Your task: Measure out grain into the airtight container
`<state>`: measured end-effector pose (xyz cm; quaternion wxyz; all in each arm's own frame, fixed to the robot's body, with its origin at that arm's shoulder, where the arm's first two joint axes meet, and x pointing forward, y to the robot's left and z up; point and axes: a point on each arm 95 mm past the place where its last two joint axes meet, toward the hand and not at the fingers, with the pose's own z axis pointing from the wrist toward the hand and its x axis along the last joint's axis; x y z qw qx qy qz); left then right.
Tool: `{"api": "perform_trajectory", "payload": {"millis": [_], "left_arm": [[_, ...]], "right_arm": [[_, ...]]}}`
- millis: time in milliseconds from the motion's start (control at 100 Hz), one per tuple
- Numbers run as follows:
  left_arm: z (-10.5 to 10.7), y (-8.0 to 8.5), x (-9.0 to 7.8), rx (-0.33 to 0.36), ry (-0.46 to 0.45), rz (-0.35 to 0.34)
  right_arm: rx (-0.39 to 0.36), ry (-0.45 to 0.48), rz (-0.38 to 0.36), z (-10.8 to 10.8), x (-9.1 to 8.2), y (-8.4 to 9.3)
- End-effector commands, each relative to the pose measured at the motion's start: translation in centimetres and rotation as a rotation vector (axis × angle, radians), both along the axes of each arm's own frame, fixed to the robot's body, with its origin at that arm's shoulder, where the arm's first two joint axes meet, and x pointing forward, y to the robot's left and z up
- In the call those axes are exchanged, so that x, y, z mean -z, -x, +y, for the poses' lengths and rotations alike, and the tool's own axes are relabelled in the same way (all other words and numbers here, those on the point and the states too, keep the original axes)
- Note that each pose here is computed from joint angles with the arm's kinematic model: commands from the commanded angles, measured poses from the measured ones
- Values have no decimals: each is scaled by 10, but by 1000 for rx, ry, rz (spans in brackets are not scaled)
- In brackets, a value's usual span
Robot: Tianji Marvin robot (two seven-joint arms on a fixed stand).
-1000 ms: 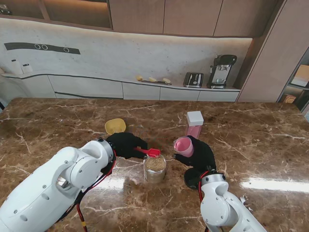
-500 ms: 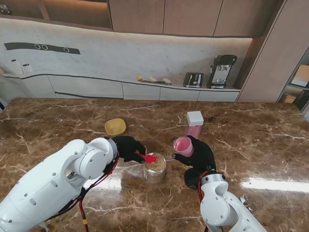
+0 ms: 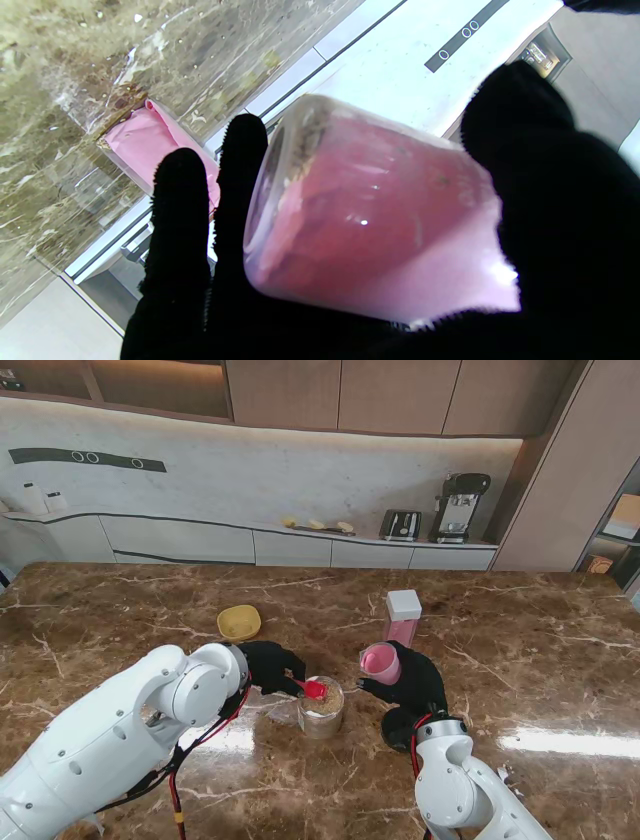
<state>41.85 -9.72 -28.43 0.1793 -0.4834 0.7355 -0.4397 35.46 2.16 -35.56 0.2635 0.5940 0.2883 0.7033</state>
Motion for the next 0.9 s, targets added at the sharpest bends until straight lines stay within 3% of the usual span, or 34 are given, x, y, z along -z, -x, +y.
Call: {"api": "perform_trajectory", "payload": {"millis": [0, 440, 890], "left_arm": [[0, 1, 5, -12, 5, 13], [-2, -1, 7, -30, 20, 28], [-3, -2, 4, -4, 68, 52]], "right_arm": [[-4, -1, 27, 1, 6, 3], [-6, 1, 34, 2, 7, 3], [-12, 1, 37, 2, 8, 4]]}}
